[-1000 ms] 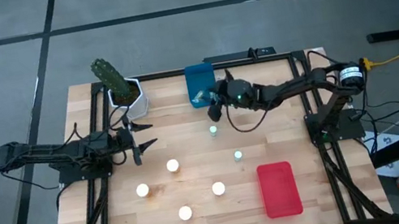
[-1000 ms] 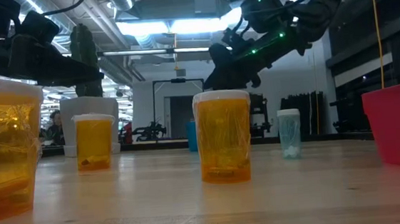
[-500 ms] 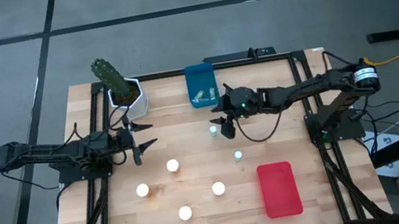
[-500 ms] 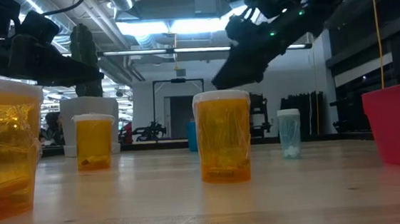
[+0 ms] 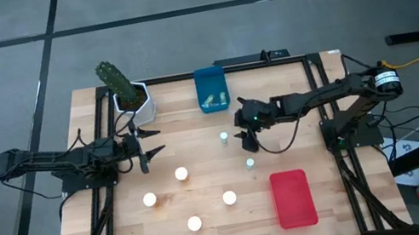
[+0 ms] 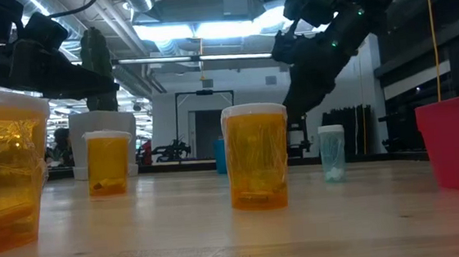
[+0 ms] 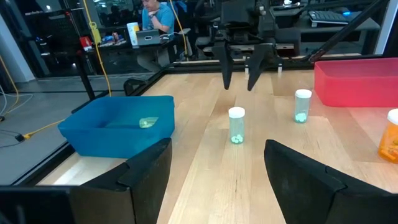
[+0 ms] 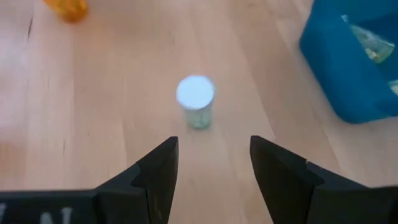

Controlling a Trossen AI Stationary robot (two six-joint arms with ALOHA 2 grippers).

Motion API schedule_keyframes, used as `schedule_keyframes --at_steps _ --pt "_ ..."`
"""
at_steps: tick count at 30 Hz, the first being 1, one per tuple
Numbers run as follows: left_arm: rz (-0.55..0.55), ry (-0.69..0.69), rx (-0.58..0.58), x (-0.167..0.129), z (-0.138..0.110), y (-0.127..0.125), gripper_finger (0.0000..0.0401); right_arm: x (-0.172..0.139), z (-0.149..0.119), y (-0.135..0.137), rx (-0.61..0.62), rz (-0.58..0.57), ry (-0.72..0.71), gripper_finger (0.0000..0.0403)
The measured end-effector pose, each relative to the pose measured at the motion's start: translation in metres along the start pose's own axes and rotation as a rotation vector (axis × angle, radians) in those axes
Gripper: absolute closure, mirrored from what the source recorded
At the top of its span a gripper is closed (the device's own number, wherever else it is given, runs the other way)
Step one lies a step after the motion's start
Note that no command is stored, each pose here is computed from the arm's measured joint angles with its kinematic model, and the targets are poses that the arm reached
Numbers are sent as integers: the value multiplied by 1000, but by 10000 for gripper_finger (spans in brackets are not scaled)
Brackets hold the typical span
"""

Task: Pick and place medicine bottles into bin by pill shape (circle, oval)
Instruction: Put the small green pill bottle into the blue bin

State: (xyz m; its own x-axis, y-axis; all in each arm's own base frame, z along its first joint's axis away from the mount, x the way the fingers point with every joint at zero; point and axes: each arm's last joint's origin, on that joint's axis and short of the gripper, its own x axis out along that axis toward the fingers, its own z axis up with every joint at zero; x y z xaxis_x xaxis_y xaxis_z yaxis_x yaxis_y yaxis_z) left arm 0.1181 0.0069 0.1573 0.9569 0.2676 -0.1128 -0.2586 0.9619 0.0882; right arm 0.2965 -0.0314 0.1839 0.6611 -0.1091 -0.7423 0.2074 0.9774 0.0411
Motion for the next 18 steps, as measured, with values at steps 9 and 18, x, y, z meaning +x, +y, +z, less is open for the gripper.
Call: schedule_keyframes --at_steps 9,18 --pt "0 0 0 0 0 0 154 2 -1 2 -67 65 10 202" --pt "1 0 0 0 0 0 154 25 -10 1 -64 7 64 202"
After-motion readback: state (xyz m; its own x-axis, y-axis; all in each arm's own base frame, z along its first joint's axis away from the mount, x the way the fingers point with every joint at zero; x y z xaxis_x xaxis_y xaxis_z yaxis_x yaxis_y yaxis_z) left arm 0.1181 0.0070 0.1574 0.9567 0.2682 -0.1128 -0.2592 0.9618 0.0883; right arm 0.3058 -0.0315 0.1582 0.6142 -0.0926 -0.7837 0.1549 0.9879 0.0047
